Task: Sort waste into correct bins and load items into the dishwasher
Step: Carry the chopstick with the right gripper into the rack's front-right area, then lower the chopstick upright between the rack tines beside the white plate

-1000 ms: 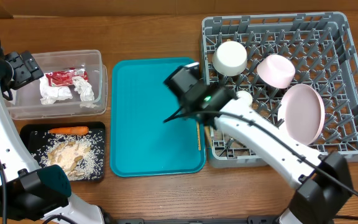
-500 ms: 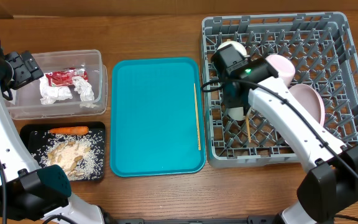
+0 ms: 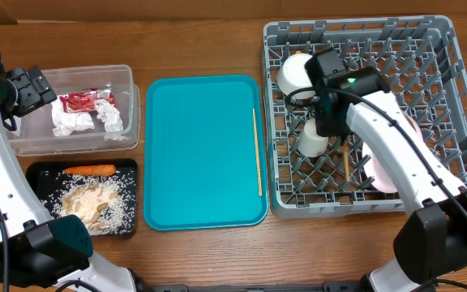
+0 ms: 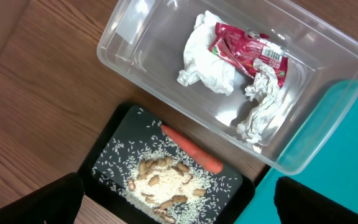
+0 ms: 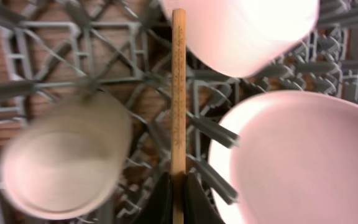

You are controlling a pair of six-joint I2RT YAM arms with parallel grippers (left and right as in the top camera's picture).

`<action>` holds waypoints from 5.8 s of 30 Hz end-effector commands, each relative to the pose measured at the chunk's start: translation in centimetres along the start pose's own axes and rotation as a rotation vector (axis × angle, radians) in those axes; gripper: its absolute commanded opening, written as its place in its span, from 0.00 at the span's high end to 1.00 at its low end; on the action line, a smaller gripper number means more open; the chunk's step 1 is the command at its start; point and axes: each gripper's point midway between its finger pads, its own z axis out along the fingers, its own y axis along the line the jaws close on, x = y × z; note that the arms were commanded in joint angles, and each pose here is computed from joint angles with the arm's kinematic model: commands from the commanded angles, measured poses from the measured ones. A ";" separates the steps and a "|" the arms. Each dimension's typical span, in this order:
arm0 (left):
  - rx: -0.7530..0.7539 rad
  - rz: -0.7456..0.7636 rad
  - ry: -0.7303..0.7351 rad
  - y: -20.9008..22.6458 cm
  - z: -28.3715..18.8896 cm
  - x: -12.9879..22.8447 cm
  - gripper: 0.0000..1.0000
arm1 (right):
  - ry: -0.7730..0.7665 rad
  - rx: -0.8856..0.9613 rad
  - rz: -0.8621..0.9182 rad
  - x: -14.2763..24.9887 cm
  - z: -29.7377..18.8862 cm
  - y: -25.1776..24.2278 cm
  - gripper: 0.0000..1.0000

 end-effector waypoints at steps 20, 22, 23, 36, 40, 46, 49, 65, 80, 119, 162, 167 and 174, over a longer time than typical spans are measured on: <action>-0.008 0.009 -0.038 0.4 -1.2 -0.4 0.00 | 0.092 -0.045 -0.023 2.2 -0.4 -1.8 0.96; -0.008 0.009 -0.038 0.4 -1.2 -0.4 0.00 | 0.099 -0.077 -0.026 2.3 -0.5 -1.2 0.96; -0.008 0.009 -0.038 0.4 -1.2 -0.4 0.00 | 0.103 -0.088 -0.026 2.4 -0.5 -1.0 0.96; -0.008 0.009 -0.038 0.4 -1.2 -0.4 0.00 | 0.110 -0.116 -0.024 2.5 -0.5 -0.5 0.96; -0.008 0.009 -0.038 0.4 -1.2 -0.4 0.00 | 0.090 -0.121 -0.049 2.2 0.3 -0.1 0.96; -0.008 0.009 -0.038 0.4 -1.2 -0.4 0.00 | 0.109 -0.113 -0.057 2.9 1.3 0.0 0.96; -0.008 0.009 -0.038 0.4 -1.2 -0.4 0.00 | 0.104 -0.109 -0.050 2.8 1.5 -0.2 0.96; -0.008 0.009 -0.038 0.4 -1.2 -0.4 0.00 | 0.076 -0.111 -0.006 1.8 1.9 -1.1 0.96; -0.008 0.009 -0.038 0.4 -1.2 -0.4 0.00 | 0.227 -0.086 0.000 4.7 -1.5 -3.1 0.51; -0.007 0.010 -0.038 0.3 -1.2 -0.4 0.00 | 0.380 -0.055 0.106 9.1 4.6 -6.2 0.58; -0.007 0.010 -0.038 0.3 -1.2 -0.4 0.00 | 0.396 -0.088 0.156 9.8 6.2 -6.2 0.96; -0.007 0.010 -0.038 0.3 -1.2 -0.4 0.00 | 0.375 -0.092 0.162 8.8 5.3 -6.5 0.96; -0.007 0.010 -0.038 0.3 -1.2 -0.4 0.00 | 0.339 -0.104 0.173 6.9 2.4 -7.4 0.96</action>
